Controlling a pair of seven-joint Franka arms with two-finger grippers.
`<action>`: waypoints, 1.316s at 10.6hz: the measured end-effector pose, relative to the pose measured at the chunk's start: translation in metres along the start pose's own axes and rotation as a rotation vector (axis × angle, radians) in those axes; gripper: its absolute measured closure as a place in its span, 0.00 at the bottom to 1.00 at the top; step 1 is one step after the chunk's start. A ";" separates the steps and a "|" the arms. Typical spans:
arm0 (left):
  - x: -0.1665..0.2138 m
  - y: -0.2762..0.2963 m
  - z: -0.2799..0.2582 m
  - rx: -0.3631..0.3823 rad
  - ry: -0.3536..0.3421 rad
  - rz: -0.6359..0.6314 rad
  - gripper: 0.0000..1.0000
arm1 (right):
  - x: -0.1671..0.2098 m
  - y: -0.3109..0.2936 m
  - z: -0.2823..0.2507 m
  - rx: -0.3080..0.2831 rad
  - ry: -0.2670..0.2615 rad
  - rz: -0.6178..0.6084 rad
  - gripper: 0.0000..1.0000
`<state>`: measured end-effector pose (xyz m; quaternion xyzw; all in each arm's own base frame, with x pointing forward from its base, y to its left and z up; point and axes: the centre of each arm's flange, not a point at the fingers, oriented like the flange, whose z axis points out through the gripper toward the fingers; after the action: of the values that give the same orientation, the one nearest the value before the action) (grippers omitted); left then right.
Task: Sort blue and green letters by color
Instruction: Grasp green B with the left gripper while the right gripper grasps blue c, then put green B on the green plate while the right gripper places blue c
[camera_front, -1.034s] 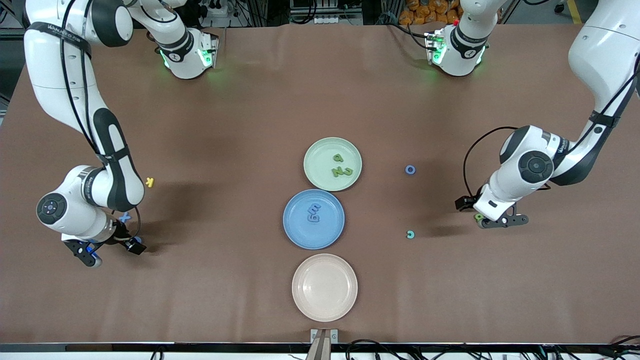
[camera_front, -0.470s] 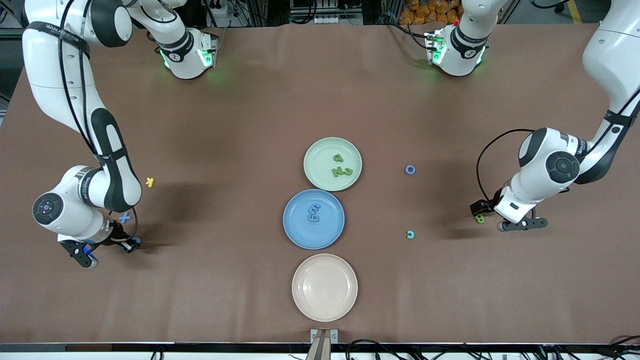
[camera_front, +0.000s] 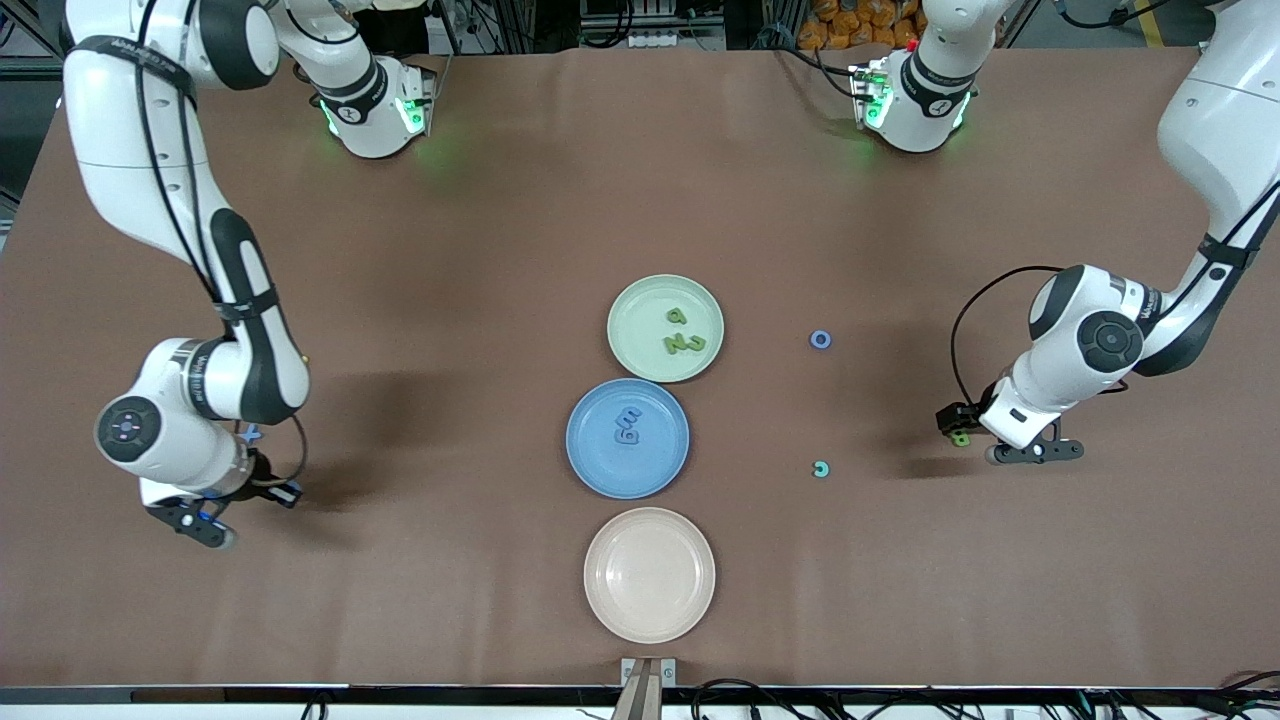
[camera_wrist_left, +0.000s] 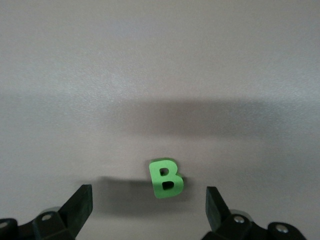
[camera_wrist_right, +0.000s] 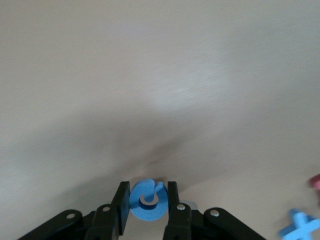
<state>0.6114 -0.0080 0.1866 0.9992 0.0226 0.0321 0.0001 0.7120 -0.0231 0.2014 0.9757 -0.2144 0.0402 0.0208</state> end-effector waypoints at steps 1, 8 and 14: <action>0.000 0.001 0.005 -0.004 -0.006 0.001 0.00 | -0.010 -0.025 -0.003 0.008 -0.002 -0.039 0.66; 0.007 0.013 0.008 0.009 0.010 0.032 0.61 | -0.121 -0.212 -0.038 0.079 0.022 -0.332 0.66; 0.020 0.020 -0.011 0.002 0.050 0.017 0.72 | -0.228 -0.324 -0.071 0.201 0.006 -0.479 0.66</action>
<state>0.6311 -0.0269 0.1987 0.9983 0.0141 0.0568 -0.0015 0.6373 0.3698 0.2447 0.9957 0.0281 0.0581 -0.0666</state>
